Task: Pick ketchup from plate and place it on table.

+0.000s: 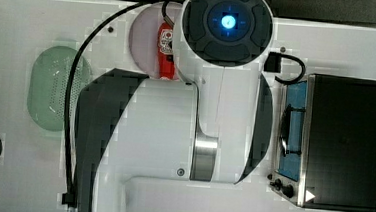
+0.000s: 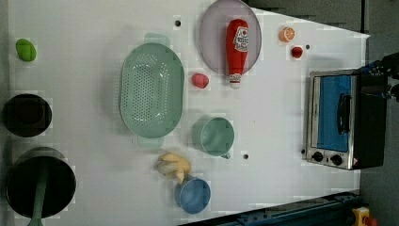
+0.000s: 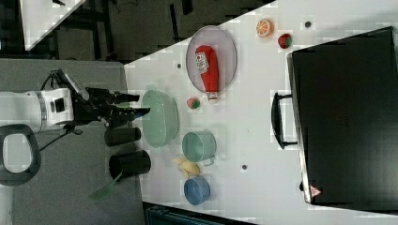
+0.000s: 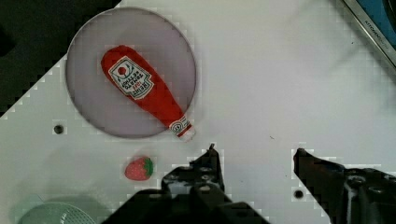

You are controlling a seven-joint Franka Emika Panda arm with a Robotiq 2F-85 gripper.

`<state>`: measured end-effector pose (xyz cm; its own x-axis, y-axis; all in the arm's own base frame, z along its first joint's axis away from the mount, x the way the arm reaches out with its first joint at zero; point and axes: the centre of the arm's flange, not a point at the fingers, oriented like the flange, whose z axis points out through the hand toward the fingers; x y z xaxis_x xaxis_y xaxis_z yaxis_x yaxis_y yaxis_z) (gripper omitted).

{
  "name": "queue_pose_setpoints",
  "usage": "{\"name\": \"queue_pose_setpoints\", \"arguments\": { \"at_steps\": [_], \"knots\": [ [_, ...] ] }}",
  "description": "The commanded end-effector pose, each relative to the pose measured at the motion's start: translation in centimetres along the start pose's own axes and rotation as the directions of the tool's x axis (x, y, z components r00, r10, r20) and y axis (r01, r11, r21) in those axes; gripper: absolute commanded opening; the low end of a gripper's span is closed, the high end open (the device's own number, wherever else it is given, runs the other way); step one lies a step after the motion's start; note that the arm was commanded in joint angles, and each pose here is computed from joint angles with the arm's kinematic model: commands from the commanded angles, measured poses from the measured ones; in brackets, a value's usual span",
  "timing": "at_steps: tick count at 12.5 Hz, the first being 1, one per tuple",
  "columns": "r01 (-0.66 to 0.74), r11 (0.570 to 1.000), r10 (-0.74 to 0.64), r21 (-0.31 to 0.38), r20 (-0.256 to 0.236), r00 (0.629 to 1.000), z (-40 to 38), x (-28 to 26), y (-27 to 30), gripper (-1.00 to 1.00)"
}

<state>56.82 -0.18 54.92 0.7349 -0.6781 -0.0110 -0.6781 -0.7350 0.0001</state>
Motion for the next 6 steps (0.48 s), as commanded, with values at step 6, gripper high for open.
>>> {"name": "queue_pose_setpoints", "arguments": {
  "at_steps": [6],
  "knots": [
    [0.012,0.998,-0.008,-0.060,0.069,0.998,-1.6,-2.5,3.4,1.00]
  ]
}}
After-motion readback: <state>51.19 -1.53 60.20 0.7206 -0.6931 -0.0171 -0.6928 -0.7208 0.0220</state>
